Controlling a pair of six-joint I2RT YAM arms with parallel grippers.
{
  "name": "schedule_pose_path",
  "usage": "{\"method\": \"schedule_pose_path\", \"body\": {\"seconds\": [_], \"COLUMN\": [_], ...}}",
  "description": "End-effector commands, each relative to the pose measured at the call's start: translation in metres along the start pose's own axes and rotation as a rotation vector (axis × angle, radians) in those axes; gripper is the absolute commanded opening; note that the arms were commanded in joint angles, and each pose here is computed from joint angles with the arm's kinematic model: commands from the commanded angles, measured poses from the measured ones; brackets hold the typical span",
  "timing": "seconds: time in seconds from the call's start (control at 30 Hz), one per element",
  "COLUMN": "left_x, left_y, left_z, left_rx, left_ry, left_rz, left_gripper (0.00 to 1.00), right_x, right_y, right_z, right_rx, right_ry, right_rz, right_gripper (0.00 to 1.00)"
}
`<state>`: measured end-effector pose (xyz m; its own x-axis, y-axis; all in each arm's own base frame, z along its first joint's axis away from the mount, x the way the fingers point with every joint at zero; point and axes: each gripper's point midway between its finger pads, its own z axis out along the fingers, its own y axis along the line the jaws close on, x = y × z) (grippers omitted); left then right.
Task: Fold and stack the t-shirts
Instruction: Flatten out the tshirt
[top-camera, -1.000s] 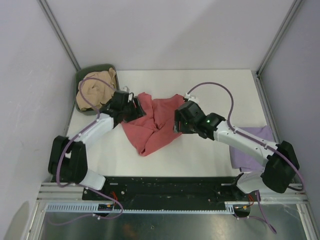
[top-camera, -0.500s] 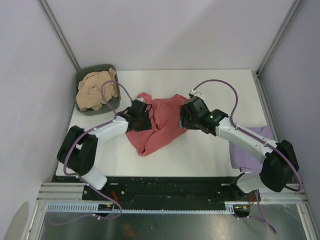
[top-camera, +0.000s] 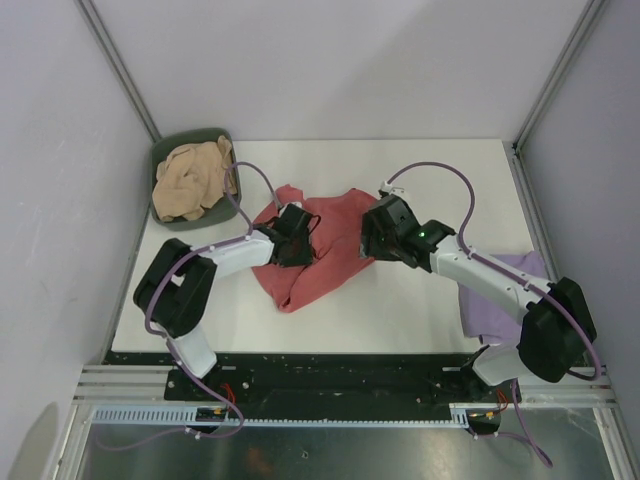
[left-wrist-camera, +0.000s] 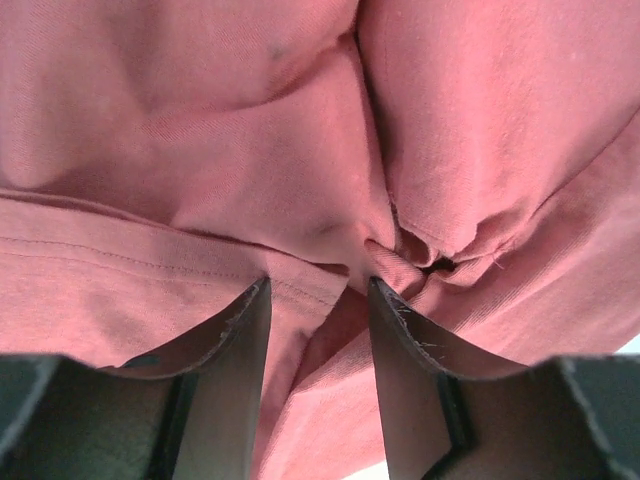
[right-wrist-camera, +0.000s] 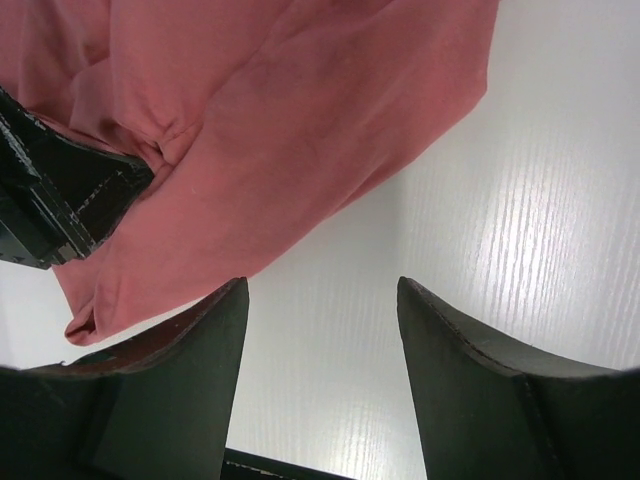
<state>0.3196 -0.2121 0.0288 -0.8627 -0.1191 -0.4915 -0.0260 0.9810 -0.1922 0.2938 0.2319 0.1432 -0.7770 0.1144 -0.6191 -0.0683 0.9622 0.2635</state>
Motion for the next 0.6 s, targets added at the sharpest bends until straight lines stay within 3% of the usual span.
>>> {"method": "schedule_pose_path", "body": {"seconds": [0.0,0.27,0.57], "left_x": [-0.009,-0.02,-0.023], "left_y": [-0.003,0.02,0.082], "left_z": [0.003,-0.021,-0.065], "left_rx": [-0.024,-0.085,-0.114], "left_ry": [-0.037,-0.126,-0.223], "left_rz": [-0.014,-0.057,-0.224], "left_gripper": [0.47,0.31,0.06], "right_x": [-0.006,-0.005,-0.023], "right_y": [0.001,-0.003,-0.008], "right_z": [0.004,0.015,0.042], "right_rx": [-0.015,-0.007,-0.032], "right_ry": [-0.022,-0.009,-0.035], "right_rz": [0.007,0.014,0.059], "right_gripper": [0.65,0.65,0.65]}}
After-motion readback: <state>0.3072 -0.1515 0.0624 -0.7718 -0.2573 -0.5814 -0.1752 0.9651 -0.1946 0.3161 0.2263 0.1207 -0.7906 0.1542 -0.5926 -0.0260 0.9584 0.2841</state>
